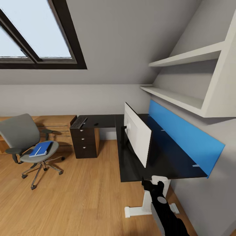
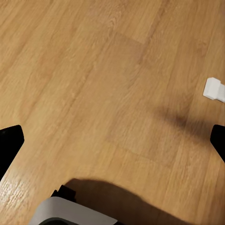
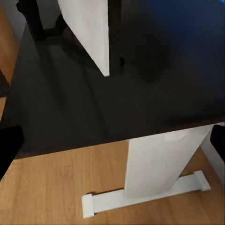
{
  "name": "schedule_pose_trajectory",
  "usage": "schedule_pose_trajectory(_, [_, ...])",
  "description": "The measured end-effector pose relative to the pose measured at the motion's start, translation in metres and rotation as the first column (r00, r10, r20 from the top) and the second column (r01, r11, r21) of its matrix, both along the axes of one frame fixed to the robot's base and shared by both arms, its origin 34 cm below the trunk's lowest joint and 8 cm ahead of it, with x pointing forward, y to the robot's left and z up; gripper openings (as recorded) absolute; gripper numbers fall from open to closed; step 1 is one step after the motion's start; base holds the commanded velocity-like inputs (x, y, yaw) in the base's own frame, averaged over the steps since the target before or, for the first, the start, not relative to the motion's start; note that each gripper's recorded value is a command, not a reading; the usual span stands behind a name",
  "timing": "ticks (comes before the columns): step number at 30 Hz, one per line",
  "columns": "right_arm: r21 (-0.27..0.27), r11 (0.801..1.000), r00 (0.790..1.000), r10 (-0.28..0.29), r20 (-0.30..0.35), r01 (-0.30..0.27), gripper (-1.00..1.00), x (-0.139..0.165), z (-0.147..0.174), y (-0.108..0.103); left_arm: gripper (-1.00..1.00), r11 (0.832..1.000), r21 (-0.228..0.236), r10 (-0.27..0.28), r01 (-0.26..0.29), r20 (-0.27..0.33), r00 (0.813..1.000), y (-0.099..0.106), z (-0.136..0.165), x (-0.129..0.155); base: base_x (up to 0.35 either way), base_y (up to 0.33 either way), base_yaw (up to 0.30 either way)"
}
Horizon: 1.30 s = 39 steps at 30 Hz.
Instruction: In the bedroom, organize the workspace by keeping the computer under the desk, ensuring the monitor is on the desk, placing the keyboard on the desk next to the monitor, placing the mouse on the desk next to the keyboard, moving the folder from the swivel chair onto the desk next to the mouse, stacking the notebook on top of the folder with the pen on top of the notebook, and positioning the swivel chair next to the desk.
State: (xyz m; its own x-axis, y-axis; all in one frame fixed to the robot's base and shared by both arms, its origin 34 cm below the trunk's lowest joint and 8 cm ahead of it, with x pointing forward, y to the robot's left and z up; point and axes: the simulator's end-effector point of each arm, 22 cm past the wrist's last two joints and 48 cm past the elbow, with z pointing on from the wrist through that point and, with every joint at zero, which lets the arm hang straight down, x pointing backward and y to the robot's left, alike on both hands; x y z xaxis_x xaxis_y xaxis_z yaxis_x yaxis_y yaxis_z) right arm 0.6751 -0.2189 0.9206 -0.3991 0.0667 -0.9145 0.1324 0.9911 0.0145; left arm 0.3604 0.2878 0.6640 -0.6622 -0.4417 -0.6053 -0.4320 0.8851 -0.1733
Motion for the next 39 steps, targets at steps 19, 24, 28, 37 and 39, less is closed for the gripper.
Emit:
schedule_pose_trajectory(19, [-0.001,1.000,0.985,0.030,0.172,-0.030,1.00,0.029,0.118,0.010,1.00,1.000,0.000,-0.001,0.001,0.000,1.000,0.000,0.000,0.000,0.000,0.000,0.000])
schedule_pose_trajectory(24, [-0.004,0.999,0.985,0.050,0.165,-0.050,1.00,0.029,0.114,0.019,1.00,1.000,0.000,-0.001,0.001,0.000,1.000,0.000,0.000,0.000,0.000,0.000,0.000])
schedule_pose_trajectory(28, [-0.007,0.998,0.982,0.059,0.177,-0.059,1.00,0.029,0.111,0.024,1.00,1.000,0.002,-0.001,0.001,0.002,1.000,0.000,0.000,0.000,0.000,0.000,0.000])
schedule_pose_trajectory(37, [-0.013,0.998,0.969,0.055,0.239,-0.053,1.00,0.031,0.120,0.023,1.00,1.000,0.007,-0.001,0.001,0.012,1.000,0.001,0.002,0.002,0.050,0.018,0.000])
schedule_pose_trajectory(39, [-0.014,0.998,0.969,0.056,0.242,-0.054,1.00,0.031,0.121,0.023,1.00,1.000,0.008,-0.001,0.000,0.014,1.000,0.001,0.002,0.002,0.197,0.091,0.000])
